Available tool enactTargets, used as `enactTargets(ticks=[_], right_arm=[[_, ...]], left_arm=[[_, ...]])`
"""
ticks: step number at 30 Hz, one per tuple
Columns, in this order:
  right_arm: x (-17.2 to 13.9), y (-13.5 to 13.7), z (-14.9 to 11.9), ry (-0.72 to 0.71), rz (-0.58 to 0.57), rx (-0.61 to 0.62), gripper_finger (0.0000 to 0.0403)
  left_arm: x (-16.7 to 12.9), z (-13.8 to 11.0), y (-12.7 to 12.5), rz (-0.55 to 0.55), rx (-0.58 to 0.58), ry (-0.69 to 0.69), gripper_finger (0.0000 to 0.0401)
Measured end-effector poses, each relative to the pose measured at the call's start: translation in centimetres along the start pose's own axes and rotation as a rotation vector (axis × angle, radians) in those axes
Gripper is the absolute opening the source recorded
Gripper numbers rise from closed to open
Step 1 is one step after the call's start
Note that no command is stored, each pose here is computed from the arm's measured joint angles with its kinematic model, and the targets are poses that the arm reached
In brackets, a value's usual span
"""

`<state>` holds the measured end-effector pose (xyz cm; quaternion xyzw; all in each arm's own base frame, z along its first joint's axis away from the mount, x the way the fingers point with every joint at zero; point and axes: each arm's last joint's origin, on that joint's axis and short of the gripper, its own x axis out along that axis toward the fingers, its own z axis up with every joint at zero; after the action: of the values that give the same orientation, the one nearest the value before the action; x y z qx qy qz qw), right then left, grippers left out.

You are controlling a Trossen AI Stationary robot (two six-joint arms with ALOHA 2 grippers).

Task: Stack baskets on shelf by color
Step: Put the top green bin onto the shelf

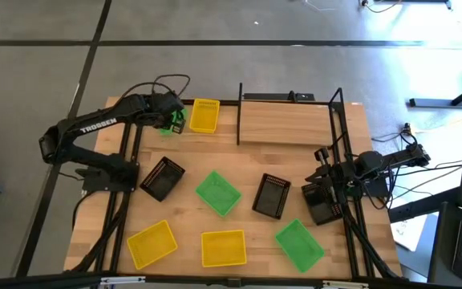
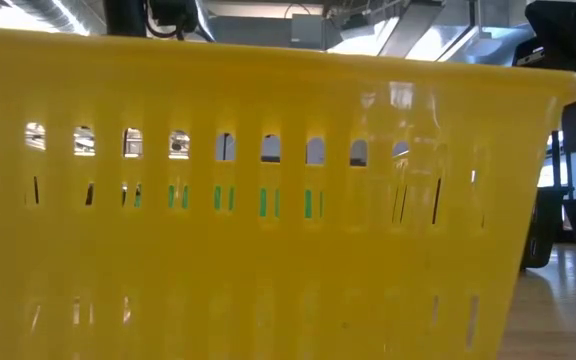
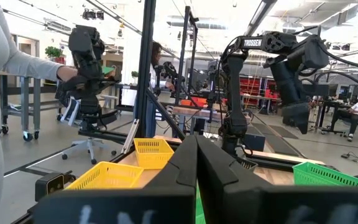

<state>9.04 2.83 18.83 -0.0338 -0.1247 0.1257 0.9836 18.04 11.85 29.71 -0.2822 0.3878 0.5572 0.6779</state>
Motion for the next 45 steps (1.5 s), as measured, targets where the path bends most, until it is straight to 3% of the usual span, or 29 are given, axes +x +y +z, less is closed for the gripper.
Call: enactTargets(ticks=[3,9,28,45], right_arm=[[0.0,0.0,0.0,0.000,0.000,0.000,0.0001],[0.0,0.0,0.0,0.000,0.000,0.000,0.0001],[0.0,0.0,0.0,0.000,0.000,0.030,0.0000],[0.0,0.0,0.0,0.001,0.000,0.030,0.0001]], left_arm=[[0.4,0.5,0.6,0.011,-0.088,0.013,0.0075],[2.6,1.5,1.1,0.040,-0.137,0.100,0.0078],[11.1,2.4,-1.5,0.026,0.144,0.291,0.0078],[12.9,2.2,-1.9,0.082,0.252,0.306,0.0078]])
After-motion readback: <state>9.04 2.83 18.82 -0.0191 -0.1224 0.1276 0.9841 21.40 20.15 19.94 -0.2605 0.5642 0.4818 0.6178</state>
